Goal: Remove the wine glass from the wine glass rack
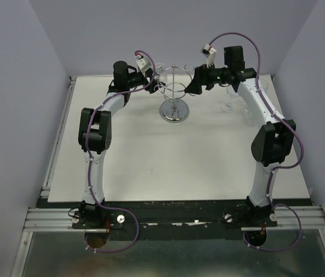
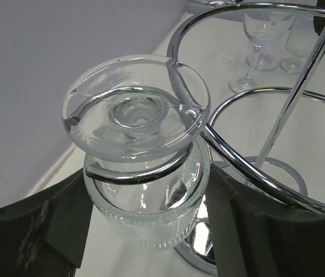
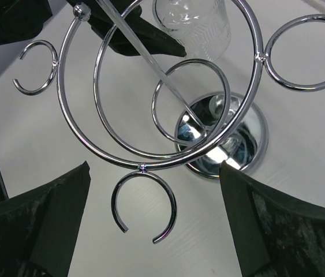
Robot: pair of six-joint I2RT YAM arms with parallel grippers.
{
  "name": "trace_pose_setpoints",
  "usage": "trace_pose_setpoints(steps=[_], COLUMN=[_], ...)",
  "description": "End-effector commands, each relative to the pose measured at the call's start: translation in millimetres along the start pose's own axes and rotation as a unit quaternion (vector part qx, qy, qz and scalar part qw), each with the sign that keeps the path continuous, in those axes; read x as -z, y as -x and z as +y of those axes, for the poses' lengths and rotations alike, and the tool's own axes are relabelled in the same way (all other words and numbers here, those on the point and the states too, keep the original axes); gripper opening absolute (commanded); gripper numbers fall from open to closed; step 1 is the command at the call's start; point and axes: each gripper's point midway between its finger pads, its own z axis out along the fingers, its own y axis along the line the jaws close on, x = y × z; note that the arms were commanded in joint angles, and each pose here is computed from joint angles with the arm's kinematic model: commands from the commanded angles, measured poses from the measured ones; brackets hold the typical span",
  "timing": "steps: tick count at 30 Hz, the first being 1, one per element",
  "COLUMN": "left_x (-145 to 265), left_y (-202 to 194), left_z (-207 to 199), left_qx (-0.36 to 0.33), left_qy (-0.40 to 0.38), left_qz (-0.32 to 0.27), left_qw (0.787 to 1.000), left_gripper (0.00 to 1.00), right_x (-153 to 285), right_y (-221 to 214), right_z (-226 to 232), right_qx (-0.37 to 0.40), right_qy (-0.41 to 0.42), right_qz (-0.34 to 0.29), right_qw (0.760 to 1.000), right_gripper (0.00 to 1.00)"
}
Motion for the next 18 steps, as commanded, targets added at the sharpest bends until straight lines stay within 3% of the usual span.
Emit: trace_pose_setpoints(steps=[1, 4, 9, 14, 18], left_x=[-2, 0, 3, 6, 10], left_y=[52, 55, 66, 71, 74], left_z=[-13, -12, -10, -4, -1], left_qx=[-0.052, -0.067, -0.079, -0.080, -0.080], left_qy=[0.002, 0.009, 0.020, 0.047, 0.062], left_qz=[-0.027, -0.023, -0.027, -0.029, -0.029], left_qw=[0.998, 0.997, 0.996, 0.995, 0.994], left_gripper=[0.42, 0.31, 0.28, 0.18, 0.04], right_x=[-10, -12, -15, -16, -17], right_y=[0, 0, -2, -3, -4], right_z=[-1, 0, 1, 0, -1], right_qx=[-0.001, -0.004, -0.012, -0.017, -0.018], right_qy=[0.010, 0.018, 0.028, 0.026, 0.026], right_qz=[0.000, 0.000, 0.001, 0.002, 0.003], right_qw=[1.000, 1.000, 1.000, 1.000, 0.999], right_gripper=[1.00, 0.99, 0.99, 0.99, 0.98])
